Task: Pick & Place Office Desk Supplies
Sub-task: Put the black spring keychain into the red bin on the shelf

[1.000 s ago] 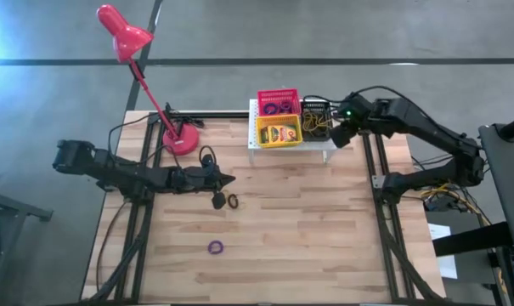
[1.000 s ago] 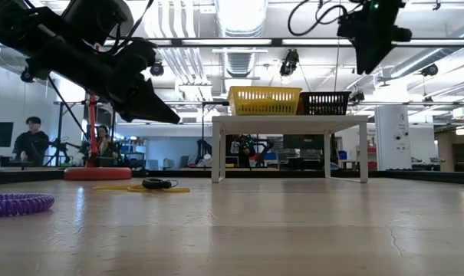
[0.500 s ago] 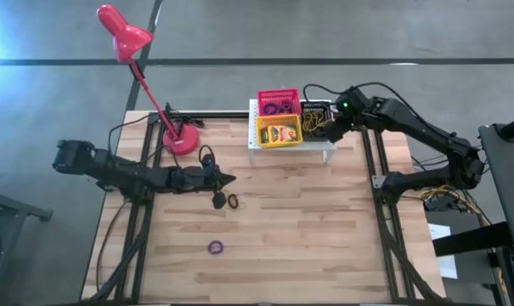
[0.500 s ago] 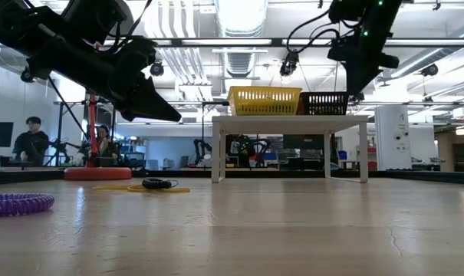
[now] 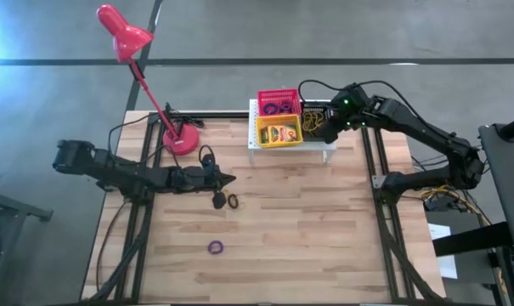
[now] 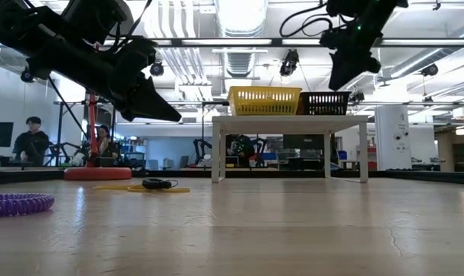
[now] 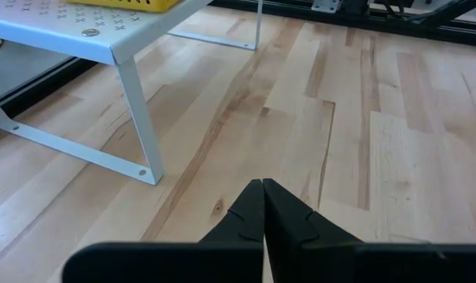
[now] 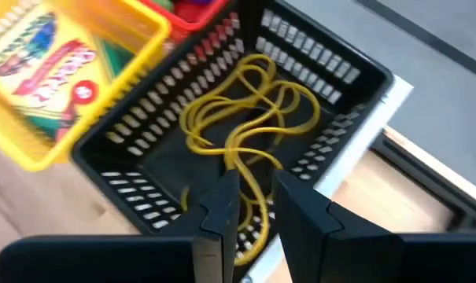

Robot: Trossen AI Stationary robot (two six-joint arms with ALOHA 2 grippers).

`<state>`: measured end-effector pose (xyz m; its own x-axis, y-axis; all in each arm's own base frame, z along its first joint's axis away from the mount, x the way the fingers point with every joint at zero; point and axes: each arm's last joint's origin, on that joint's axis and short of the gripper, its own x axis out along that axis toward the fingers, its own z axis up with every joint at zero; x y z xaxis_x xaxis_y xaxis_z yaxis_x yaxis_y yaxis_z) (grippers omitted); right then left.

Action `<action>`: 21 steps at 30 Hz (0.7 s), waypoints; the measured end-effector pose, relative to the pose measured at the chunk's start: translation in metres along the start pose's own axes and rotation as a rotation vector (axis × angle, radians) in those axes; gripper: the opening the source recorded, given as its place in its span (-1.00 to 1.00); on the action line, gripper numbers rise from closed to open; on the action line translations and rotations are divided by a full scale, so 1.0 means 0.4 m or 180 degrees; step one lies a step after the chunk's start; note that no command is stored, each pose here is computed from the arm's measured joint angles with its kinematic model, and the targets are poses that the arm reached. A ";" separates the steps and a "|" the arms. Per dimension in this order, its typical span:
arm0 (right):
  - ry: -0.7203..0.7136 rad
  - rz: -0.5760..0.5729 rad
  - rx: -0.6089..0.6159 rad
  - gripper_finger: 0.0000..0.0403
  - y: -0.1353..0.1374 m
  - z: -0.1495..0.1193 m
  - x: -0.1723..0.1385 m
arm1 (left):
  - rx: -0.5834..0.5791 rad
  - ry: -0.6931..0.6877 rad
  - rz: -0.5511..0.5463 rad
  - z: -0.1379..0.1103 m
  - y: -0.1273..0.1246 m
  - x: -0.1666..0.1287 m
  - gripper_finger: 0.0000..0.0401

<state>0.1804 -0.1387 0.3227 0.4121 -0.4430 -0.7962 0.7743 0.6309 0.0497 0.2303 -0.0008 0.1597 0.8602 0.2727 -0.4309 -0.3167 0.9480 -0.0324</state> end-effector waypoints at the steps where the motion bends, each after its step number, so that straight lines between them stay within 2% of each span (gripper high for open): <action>1: -0.0011 0.0048 -0.0040 -0.62 0.001 0.001 0.000 | 0.0000 0.0001 0.0000 0.000 0.000 0.000 -1.00; 7: -0.0162 0.0214 -0.0337 -0.65 0.027 0.003 -0.014 | 0.0000 0.0001 0.0000 0.000 0.000 0.000 -1.00; 12: -0.0544 0.0409 -0.0725 -0.69 0.122 -0.008 -0.038 | 0.0003 0.0001 0.0000 0.000 0.000 0.000 -1.00; 17: -0.1012 0.0616 -0.1337 -0.71 0.257 -0.083 -0.031 | 0.0024 0.0019 0.0003 -0.002 0.000 0.000 -1.00; 21: -0.1337 0.1077 -0.1671 -0.71 0.346 -0.181 -0.016 | 0.0061 0.0093 0.0014 -0.008 0.001 0.000 -1.00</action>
<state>0.2504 -0.0025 0.2910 0.8168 -0.3104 -0.4863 0.2855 0.9500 -0.1268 0.2289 -0.0010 0.1569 0.8468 0.2721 -0.4571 -0.3124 0.9498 -0.0134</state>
